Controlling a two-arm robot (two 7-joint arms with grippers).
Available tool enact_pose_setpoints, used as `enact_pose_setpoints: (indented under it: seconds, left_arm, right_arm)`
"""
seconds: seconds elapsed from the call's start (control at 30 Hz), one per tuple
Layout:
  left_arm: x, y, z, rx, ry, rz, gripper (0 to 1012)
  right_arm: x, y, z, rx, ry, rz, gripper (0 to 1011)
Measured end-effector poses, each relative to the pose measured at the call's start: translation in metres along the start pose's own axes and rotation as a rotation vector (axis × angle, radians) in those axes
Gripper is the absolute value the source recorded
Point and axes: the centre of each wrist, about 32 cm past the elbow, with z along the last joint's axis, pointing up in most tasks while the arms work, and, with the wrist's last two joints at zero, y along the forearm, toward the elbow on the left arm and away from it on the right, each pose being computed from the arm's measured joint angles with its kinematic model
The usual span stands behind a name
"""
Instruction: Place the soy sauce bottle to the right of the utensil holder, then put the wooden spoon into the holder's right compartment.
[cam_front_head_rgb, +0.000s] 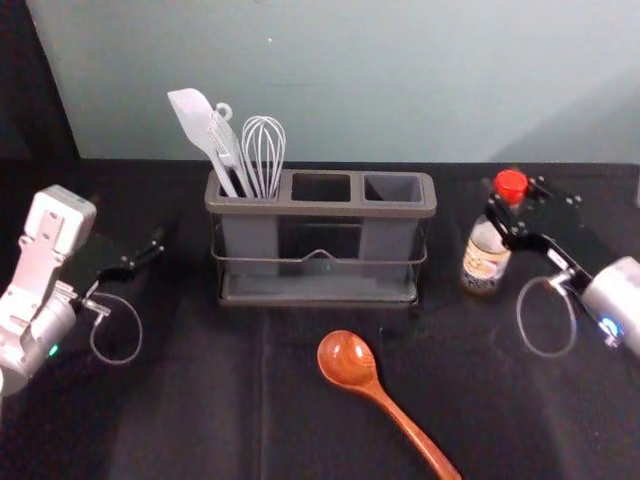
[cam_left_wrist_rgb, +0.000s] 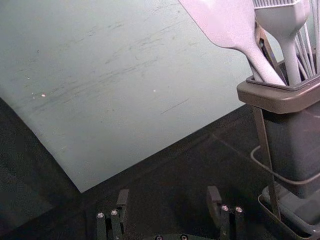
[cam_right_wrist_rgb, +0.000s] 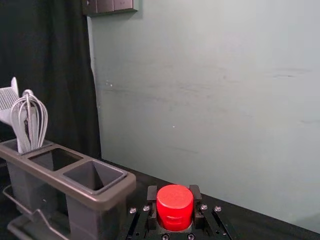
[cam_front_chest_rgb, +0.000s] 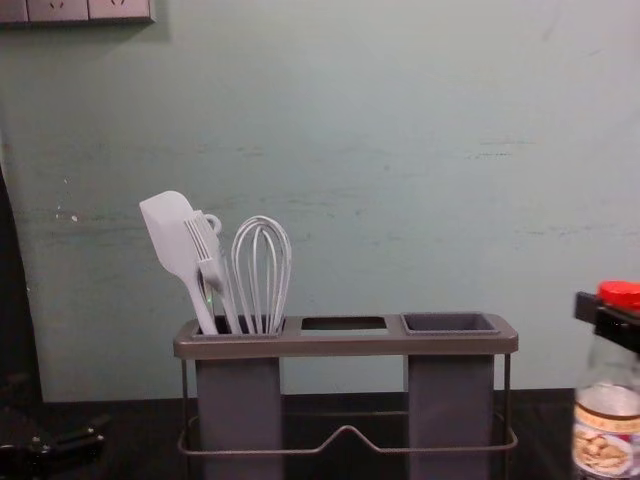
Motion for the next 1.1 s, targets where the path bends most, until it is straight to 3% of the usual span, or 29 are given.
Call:
enact_pose_setpoints:
  seconds: [0.13, 0.4, 1.1]
  left_arm:
    - [0.0000, 0.0000, 0.0000, 0.000, 0.000, 0.000, 1000]
    - [0.0000, 0.0000, 0.0000, 0.000, 0.000, 0.000, 1000]
    - [0.0000, 0.0000, 0.0000, 0.000, 0.000, 0.000, 1000]
  right_arm:
    - [-0.004, 0.015, -0.004, 0.002, 0.015, 0.012, 386]
    - [-0.009, 0.029, -0.011, 0.008, 0.032, 0.019, 386]
    - [-0.012, 0.032, -0.020, 0.021, 0.063, 0.011, 386]
